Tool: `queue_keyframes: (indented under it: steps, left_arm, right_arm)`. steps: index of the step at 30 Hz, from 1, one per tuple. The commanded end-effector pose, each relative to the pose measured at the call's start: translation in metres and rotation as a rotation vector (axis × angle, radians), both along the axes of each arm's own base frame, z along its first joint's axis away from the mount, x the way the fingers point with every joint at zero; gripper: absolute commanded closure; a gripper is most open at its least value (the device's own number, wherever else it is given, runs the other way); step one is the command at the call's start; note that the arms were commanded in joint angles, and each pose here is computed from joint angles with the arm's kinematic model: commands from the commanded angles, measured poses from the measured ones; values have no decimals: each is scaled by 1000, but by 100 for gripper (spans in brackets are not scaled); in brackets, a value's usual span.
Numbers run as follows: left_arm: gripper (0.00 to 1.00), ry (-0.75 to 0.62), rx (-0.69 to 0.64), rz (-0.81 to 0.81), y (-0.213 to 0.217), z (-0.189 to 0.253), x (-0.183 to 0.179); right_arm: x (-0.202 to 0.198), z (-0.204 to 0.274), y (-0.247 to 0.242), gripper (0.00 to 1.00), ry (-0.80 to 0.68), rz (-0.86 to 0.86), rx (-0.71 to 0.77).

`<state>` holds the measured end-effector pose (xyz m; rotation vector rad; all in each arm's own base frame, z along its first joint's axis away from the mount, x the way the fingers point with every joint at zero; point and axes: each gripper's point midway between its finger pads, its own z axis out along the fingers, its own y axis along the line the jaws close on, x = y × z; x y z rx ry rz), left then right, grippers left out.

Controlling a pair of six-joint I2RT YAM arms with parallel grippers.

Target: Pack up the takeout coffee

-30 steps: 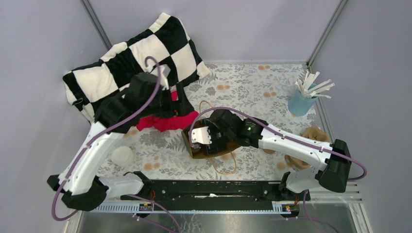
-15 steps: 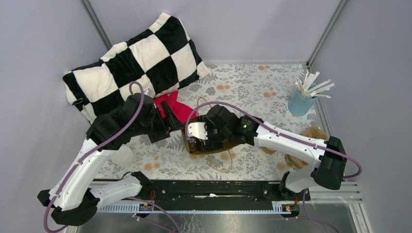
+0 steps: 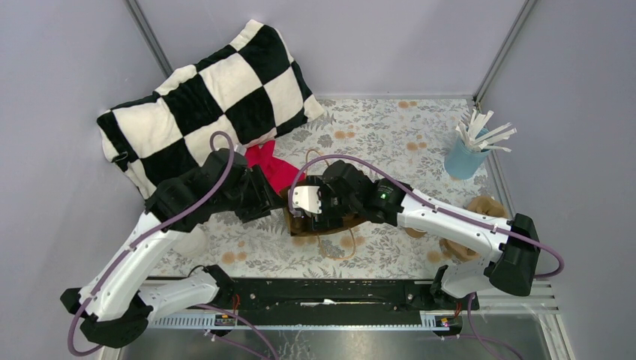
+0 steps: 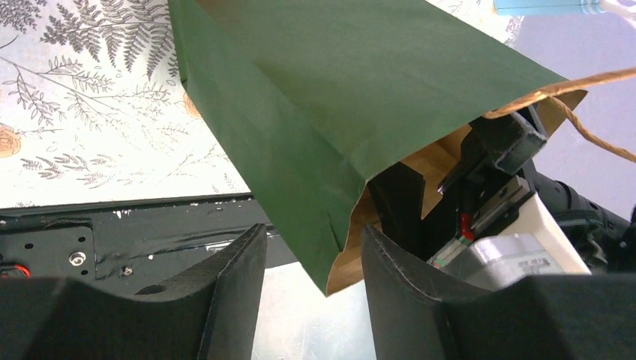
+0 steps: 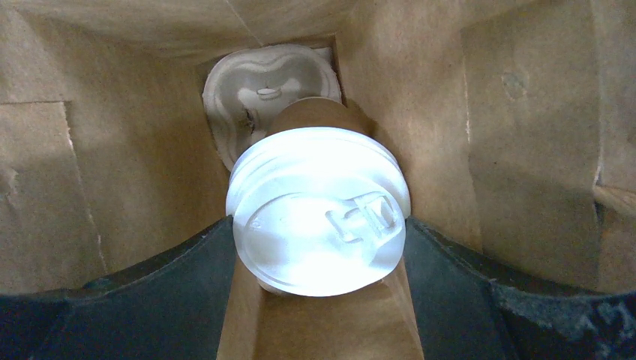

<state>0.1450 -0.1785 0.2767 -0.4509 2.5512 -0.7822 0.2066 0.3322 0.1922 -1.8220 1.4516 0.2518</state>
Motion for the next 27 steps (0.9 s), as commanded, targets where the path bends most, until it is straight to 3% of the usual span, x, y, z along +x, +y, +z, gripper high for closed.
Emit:
queue_keyframes:
  steps: [1,5,9,14,20,27]
  left_arm:
    - [47,-46,16,-39,-18,4,20]
    - [50,-66,102,-72,-22,3,34]
    - [67,-57,195,-84,-25,-5,32]
    - [85,-153,321,-79,-17,-5,38]
    - [94,-310,427,-182,-33,-4,43]
    - [96,-425,416,-210,-32,-12,39]
  right_arm:
    - [9,20,2,28,-49,-12,45]
    - [9,20,3,28,-49,-4,46]
    - [7,23,3,28,-35,-2,50]
    - [5,30,-2,29,-32,-7,53]
    - [3,36,-14,30,-54,7,5]
    - [-6,37,-33,29,-87,50,-40]
